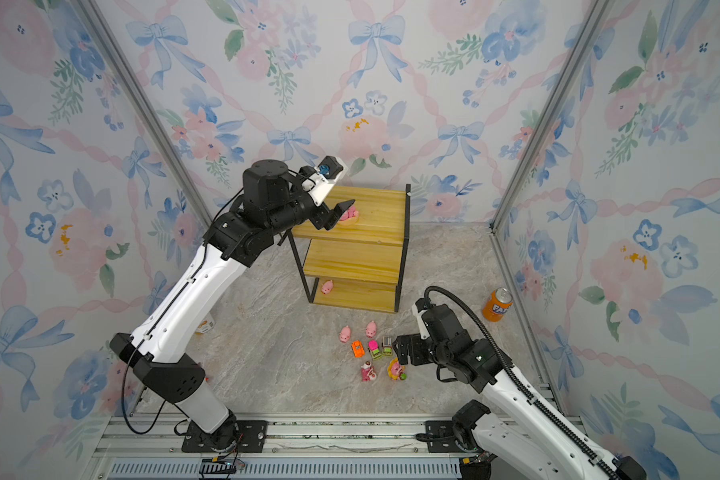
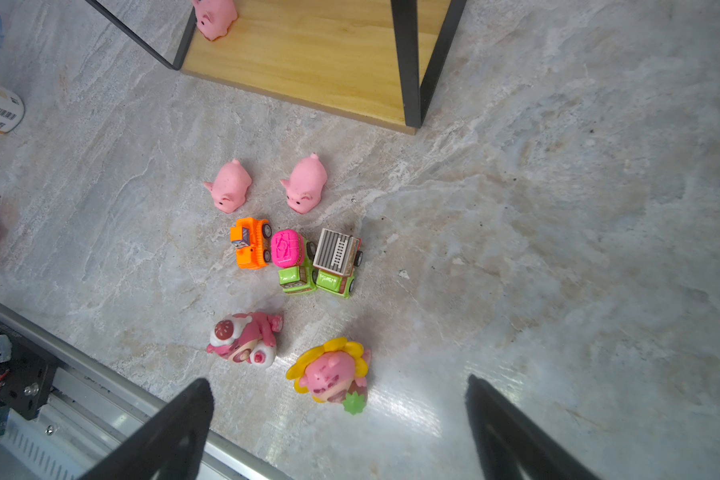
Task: Place and organize the plastic toys onto the shelf
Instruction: 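Withdraw the left gripper from the shelf and lower it toward the toy cluster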
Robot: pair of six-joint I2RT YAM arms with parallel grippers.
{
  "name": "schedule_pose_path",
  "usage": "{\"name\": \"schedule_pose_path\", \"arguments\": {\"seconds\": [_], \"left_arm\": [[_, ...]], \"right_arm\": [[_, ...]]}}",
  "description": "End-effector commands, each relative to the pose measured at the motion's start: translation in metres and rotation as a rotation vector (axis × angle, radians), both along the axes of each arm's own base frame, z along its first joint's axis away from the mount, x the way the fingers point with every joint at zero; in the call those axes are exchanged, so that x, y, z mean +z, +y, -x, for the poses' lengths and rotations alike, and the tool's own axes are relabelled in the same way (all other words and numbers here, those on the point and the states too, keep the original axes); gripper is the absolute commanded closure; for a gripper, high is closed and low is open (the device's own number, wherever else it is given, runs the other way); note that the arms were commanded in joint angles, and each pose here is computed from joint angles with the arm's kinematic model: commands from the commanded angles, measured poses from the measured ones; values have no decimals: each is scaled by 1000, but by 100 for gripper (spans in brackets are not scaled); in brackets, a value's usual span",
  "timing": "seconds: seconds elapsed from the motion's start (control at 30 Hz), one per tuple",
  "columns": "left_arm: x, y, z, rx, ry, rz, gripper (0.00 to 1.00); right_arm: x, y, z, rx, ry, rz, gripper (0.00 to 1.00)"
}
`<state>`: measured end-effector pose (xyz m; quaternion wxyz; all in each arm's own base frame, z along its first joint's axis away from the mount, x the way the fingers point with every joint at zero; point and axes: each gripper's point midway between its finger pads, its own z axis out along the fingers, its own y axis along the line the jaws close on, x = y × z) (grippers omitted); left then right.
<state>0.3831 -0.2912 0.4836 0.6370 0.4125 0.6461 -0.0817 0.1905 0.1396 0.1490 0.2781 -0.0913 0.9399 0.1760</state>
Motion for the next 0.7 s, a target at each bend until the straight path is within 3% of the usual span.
{"name": "schedule_pose_path", "arguments": {"seconds": [0.0, 0.27, 0.47, 0.67], "left_arm": [[-27, 0, 29, -64, 55, -37, 17], [-133, -8, 98, -187, 319, -27, 19], [-216, -6, 132, -188, 501, 0, 19], [-259, -6, 161, -249, 590, 76, 17]], "right_arm": [[6, -2, -2, -14, -9, -5, 3], [19, 1, -8, -1, -20, 6, 3], [24, 3, -13, -9, -20, 4, 3], [20, -1, -12, -24, -6, 22, 3]]}}
